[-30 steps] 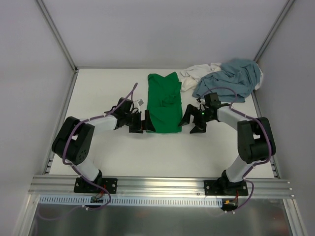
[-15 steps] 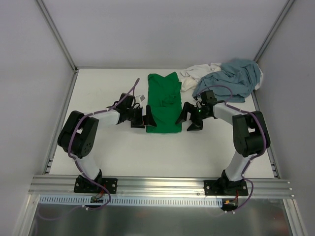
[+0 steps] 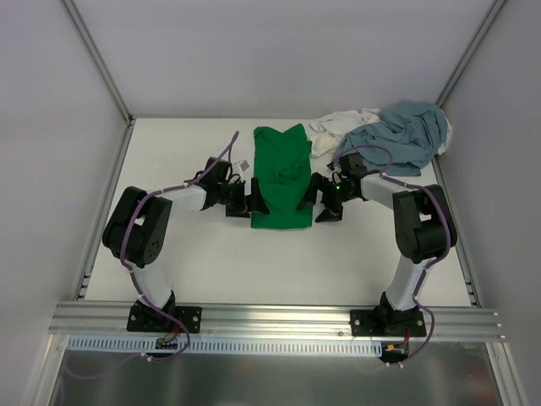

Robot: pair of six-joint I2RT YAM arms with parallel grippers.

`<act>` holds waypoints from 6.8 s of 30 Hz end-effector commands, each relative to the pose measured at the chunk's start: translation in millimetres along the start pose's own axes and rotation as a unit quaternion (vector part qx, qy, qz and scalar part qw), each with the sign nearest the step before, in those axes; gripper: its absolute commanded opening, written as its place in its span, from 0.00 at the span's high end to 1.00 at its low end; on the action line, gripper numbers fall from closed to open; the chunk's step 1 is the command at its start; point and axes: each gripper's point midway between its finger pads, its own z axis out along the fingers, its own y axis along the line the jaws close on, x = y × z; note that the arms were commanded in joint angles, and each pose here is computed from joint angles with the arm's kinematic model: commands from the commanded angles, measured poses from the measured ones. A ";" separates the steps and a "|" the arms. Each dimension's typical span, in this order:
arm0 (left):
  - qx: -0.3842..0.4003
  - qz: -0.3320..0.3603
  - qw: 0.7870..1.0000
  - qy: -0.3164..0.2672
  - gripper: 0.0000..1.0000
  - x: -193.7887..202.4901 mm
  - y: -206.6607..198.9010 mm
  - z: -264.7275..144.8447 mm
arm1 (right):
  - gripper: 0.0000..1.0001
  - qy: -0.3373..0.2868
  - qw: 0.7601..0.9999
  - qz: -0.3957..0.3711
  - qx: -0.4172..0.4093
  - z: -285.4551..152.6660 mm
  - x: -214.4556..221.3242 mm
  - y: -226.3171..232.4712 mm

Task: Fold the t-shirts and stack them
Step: Grab one side of the 2/3 rectangular tshirt with both arms, then fold the long partially folded tshirt into a neat square

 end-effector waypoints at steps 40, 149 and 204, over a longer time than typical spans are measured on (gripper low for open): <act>0.052 -0.065 0.995 0.054 0.79 25.3 0.7 16.7 | 0.80 0.010 0.999 0.015 -0.032 15.0 4.6 11.0; 0.054 -0.056 0.991 0.111 1.00 119.9 -59.3 -48.6 | 1.00 0.096 0.995 0.015 -0.004 -6.9 160.1 17.2; 0.069 0.002 0.998 -0.002 1.00 26.8 -93.8 -94.1 | 1.00 0.064 0.996 -0.049 -0.037 -65.4 74.3 88.1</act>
